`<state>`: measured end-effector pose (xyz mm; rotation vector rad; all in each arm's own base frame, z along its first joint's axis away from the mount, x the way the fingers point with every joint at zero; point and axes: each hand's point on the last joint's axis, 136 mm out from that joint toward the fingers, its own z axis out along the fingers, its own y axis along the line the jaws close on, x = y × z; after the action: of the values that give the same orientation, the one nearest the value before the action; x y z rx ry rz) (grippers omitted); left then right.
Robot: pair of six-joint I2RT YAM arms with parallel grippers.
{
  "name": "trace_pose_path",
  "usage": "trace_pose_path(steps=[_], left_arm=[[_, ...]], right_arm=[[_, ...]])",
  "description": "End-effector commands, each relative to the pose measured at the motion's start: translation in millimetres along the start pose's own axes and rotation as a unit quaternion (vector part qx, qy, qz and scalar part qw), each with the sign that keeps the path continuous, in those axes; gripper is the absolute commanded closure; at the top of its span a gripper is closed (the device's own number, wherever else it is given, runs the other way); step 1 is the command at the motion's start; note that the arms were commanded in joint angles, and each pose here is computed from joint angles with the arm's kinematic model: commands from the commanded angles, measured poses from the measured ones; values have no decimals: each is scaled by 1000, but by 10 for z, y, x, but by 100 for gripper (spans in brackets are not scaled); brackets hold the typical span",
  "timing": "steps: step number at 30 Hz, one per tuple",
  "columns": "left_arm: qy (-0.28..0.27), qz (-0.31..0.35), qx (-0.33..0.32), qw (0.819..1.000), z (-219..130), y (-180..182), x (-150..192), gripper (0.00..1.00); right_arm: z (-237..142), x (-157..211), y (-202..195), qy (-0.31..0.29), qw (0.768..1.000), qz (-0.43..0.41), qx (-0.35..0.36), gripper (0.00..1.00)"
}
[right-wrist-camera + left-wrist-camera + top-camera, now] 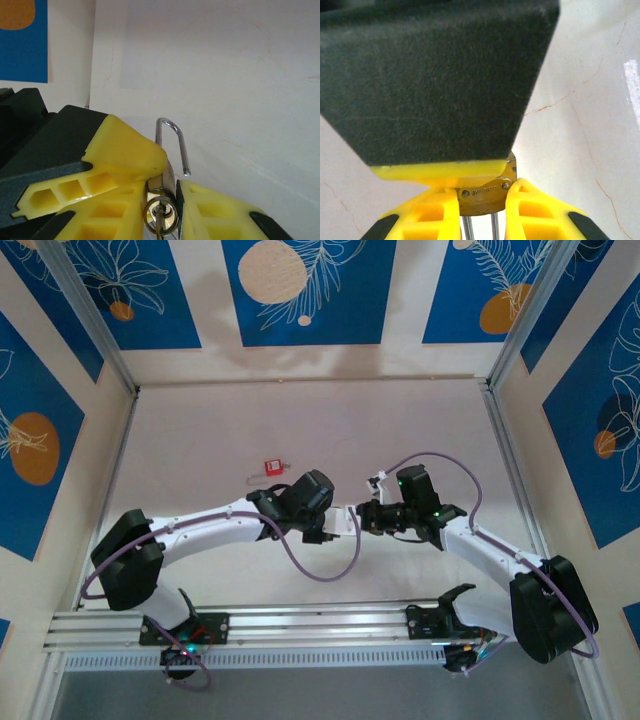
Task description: Unlock with the key
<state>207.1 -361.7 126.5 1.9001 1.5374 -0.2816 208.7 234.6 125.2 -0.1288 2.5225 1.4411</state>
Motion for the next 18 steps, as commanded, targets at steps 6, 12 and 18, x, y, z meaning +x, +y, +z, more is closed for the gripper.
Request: trace_pose_path(steps=[6,12,18], left_arm=[[-31,-5,-9,999,-5,138,-181,99],[-28,-11,-8,1000,9,157,-153,99],[-39,-22,-12,999,-17,210,-186,99]], right_arm=[[36,6,226,16,999,-32,-37,72],[26,22,250,16,998,-38,-46,69],[73,59,176,23,999,-40,-28,74]])
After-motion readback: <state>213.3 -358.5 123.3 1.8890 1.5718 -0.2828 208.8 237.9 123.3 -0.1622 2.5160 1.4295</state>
